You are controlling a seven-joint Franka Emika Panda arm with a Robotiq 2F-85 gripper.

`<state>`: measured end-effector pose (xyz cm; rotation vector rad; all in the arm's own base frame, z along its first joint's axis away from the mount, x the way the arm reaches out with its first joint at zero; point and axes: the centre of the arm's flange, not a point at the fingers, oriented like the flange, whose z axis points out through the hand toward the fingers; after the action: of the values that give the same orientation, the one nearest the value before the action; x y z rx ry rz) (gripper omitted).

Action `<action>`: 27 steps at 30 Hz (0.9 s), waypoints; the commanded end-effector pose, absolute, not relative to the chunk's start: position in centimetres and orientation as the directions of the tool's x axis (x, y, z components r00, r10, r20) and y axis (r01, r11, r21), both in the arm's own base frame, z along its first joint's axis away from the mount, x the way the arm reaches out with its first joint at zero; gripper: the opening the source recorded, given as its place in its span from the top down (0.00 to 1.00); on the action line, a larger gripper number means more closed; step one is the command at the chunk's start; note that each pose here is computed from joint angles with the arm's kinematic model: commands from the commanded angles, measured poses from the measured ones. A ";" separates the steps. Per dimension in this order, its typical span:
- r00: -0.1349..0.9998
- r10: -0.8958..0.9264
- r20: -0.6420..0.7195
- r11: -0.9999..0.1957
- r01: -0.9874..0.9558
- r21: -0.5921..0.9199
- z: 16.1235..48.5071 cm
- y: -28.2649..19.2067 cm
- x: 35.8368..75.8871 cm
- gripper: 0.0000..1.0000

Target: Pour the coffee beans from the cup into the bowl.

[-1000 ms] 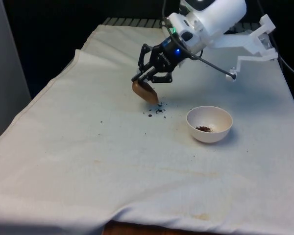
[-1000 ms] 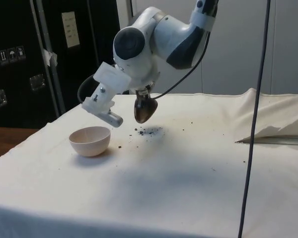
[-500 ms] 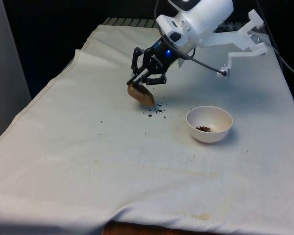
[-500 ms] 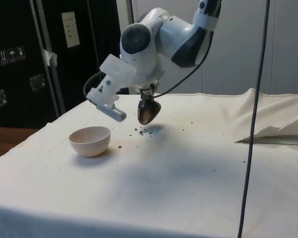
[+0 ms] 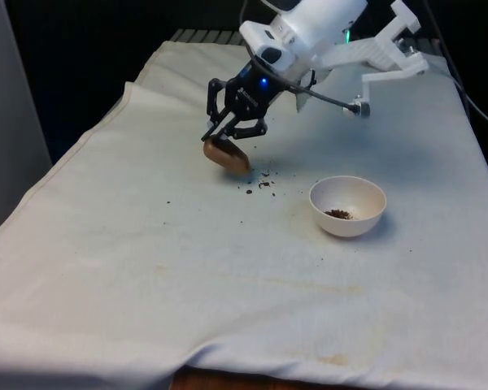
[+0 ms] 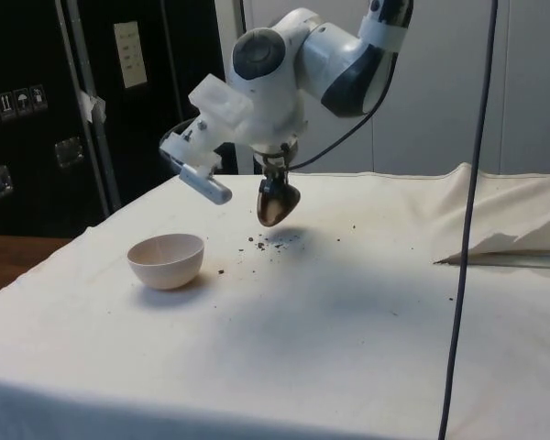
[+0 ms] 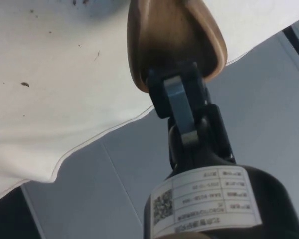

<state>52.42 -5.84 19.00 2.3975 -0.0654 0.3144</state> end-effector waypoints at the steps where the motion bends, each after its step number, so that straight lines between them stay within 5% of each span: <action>1: 0.971 0.034 0.237 -0.763 -0.127 0.633 19.1 -6.1 52.1 1.00; 27: 0.982 -0.042 0.185 -0.830 -0.137 0.541 19.4 -8.4 51.2 1.00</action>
<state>51.51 -8.33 19.62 2.5268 -0.1300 0.2234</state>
